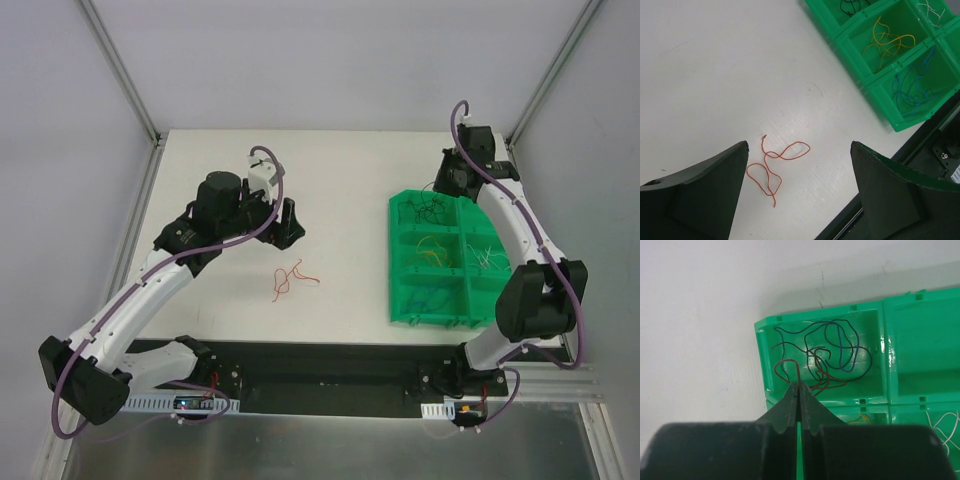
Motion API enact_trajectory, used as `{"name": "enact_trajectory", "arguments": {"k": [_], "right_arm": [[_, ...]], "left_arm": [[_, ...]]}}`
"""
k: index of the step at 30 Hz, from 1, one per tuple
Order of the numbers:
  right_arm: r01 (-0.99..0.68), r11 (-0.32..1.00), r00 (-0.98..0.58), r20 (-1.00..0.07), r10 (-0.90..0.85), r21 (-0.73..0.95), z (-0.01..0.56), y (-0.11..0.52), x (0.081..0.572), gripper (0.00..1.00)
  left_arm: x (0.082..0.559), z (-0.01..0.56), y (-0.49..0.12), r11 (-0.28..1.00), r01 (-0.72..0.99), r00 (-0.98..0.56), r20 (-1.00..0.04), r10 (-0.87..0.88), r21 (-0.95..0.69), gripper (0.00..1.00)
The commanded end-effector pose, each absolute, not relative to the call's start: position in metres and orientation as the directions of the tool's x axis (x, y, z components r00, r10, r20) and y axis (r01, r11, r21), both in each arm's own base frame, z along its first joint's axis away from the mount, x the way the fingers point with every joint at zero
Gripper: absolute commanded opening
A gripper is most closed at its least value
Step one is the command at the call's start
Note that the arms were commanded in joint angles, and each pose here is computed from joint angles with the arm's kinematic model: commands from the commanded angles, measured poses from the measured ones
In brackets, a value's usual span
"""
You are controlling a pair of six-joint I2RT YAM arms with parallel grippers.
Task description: Untangle the cables
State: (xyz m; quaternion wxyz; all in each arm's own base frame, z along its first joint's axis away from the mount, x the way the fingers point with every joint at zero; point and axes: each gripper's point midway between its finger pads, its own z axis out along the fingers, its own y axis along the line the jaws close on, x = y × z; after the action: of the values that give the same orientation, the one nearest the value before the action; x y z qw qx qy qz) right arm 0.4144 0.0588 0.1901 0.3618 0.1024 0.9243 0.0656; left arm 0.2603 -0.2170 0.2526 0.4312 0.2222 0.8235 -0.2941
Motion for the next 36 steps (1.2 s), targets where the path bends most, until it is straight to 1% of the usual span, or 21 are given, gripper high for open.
{"name": "enact_trajectory", "arguments": {"k": [1,5,7,9,10,12,14,15,17,19,21,22,26,28,30,34,35,36], "right_arm": [[0.121,0.957,-0.637,-0.719,0.278,0.263,0.228,0.063,0.414,0.00],[0.091,0.956,-0.565,-0.776,0.281,0.280,0.263,0.060,0.396,0.00],[0.063,0.963,-0.532,-0.808,0.254,0.261,0.283,0.057,0.385,0.00],[0.097,0.968,-0.481,-0.841,0.248,0.231,0.301,0.044,0.372,0.00],[0.103,0.966,-0.453,-0.853,0.260,0.239,0.309,0.042,0.364,0.00],[0.061,0.959,-0.404,-0.872,0.276,0.276,0.320,0.048,0.358,0.00],[0.053,0.957,-0.382,-0.880,0.283,0.284,0.319,0.047,0.348,0.00],[0.053,0.959,-0.368,-0.888,0.277,0.277,0.315,0.044,0.343,0.00],[0.107,0.959,-0.341,-0.896,0.284,0.263,0.304,0.033,0.334,0.00],[0.167,0.940,-0.330,-0.882,0.337,0.297,0.288,0.026,0.325,0.00],[0.144,0.945,-0.344,-0.880,0.327,0.295,0.280,0.029,0.320,0.00],[0.157,0.946,-0.357,-0.877,0.321,0.283,0.279,0.027,0.316,0.00],[0.240,0.942,-0.406,-0.858,0.316,0.234,0.283,0.011,0.303,0.00],[0.250,0.947,-0.455,-0.838,0.299,0.202,0.277,0.008,0.297,0.00],[0.296,0.937,-0.500,-0.805,0.319,0.187,0.271,0.000,0.289,0.00],[0.262,0.948,-0.561,-0.771,0.302,0.180,0.265,0.004,0.275,0.00],[0.303,0.938,-0.560,-0.765,0.319,0.169,0.264,-0.002,0.270,0.00],[0.378,0.914,-0.549,-0.759,0.350,0.148,0.263,-0.014,0.261,0.00]], "left_arm": [[0.268,0.254,-0.211,0.757,0.615,-0.479,-0.867,0.136,-0.221,0.82],[0.280,0.232,-0.208,0.793,0.577,-0.520,-0.837,0.170,-0.197,0.82],[0.287,0.221,-0.207,0.808,0.560,-0.541,-0.819,0.188,-0.184,0.82],[0.294,0.203,-0.206,0.823,0.543,-0.571,-0.793,0.214,-0.169,0.82],[0.298,0.197,-0.204,0.833,0.531,-0.580,-0.783,0.226,-0.153,0.82],[0.311,0.187,-0.199,0.862,0.493,-0.604,-0.760,0.240,-0.120,0.82],[0.320,0.181,-0.194,0.885,0.452,-0.629,-0.743,0.227,-0.112,0.82],[0.323,0.182,-0.193,0.899,0.417,-0.644,-0.741,0.188,-0.135,0.83],[0.329,0.183,-0.195,0.912,0.362,-0.663,-0.741,0.105,-0.194,0.84],[0.332,0.188,-0.205,0.898,0.348,-0.675,-0.737,0.042,-0.268,0.84],[0.336,0.191,-0.210,0.898,0.317,-0.686,-0.728,-0.005,-0.305,0.85],[0.335,0.190,-0.210,0.897,0.319,-0.690,-0.723,-0.001,-0.306,0.86],[0.337,0.195,-0.198,0.911,0.329,-0.666,-0.745,0.038,-0.248,0.90],[0.341,0.199,-0.193,0.912,0.350,-0.645,-0.761,0.070,-0.213,0.91],[0.346,0.206,-0.188,0.923,0.321,-0.644,-0.763,0.048,-0.213,0.91],[0.353,0.219,-0.194,0.912,0.328,-0.640,-0.768,0.025,-0.244,0.91],[0.353,0.221,-0.196,0.910,0.330,-0.643,-0.765,0.023,-0.250,0.91],[0.353,0.220,-0.197,0.909,0.331,-0.652,-0.758,0.026,-0.254,0.93]]}}
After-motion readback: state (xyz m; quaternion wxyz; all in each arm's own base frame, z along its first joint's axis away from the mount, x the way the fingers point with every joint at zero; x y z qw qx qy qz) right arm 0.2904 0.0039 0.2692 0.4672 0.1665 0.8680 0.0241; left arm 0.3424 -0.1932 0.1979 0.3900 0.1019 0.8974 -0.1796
